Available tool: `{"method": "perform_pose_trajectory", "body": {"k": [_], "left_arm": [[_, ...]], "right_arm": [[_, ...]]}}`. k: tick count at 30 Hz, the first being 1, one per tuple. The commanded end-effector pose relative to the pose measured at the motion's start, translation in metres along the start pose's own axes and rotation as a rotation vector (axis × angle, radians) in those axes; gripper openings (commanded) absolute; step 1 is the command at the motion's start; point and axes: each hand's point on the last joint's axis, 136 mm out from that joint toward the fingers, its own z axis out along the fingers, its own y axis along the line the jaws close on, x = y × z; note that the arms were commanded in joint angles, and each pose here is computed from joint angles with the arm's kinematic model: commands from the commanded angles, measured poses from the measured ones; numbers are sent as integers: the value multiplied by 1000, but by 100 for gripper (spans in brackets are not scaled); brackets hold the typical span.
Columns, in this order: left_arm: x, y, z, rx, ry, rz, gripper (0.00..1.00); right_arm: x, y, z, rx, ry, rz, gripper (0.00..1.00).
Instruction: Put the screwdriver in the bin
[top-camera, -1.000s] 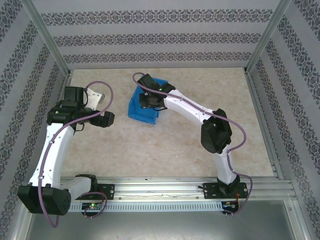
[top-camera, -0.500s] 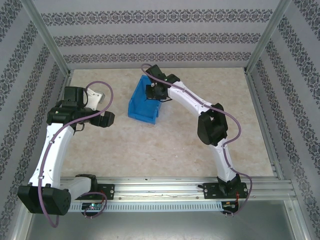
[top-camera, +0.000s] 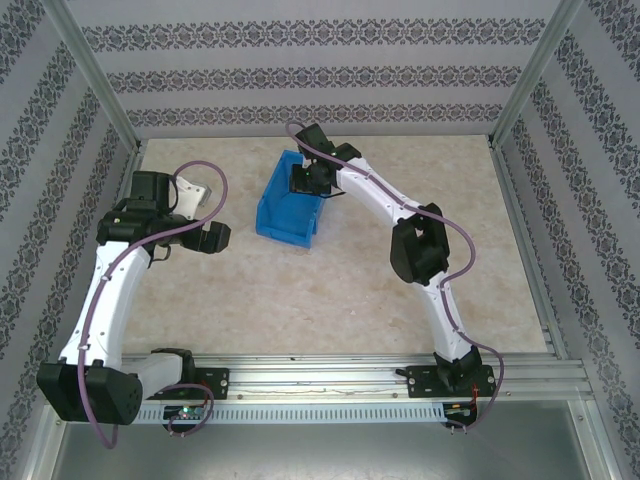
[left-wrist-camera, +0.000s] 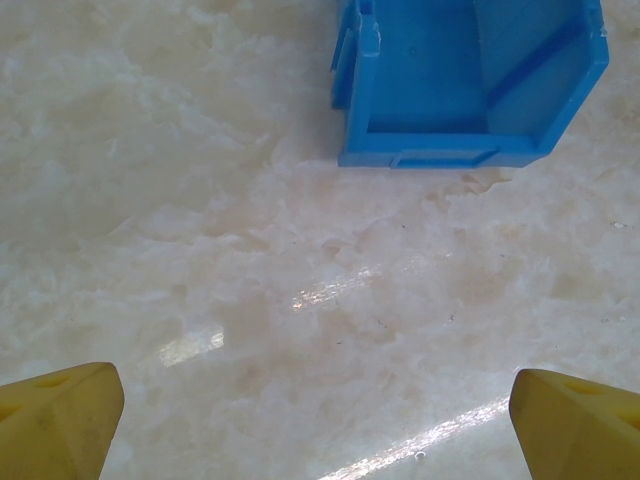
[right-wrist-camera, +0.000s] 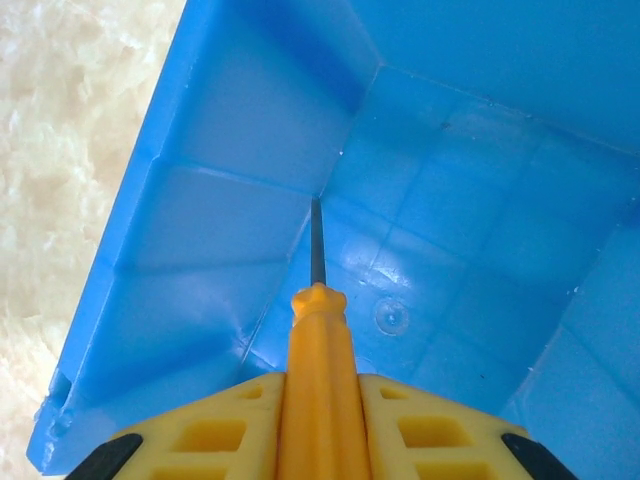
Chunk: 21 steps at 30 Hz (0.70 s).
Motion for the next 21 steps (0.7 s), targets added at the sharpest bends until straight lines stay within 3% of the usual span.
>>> {"method": "perform_pose_trajectory", "body": {"k": [1,8,21], "left_arm": [[-13,-5,-4,17,-42,0,99],[-16,-4,-2,19,-39,-5,99],[-18,-4,2,27,-34,-13,99]], "right_arm": [[-4,-8,3,0,14,11,25],[-13,-14,6,-10,8,37,35],[-21,-16,1,-15,-6,35,36]]}}
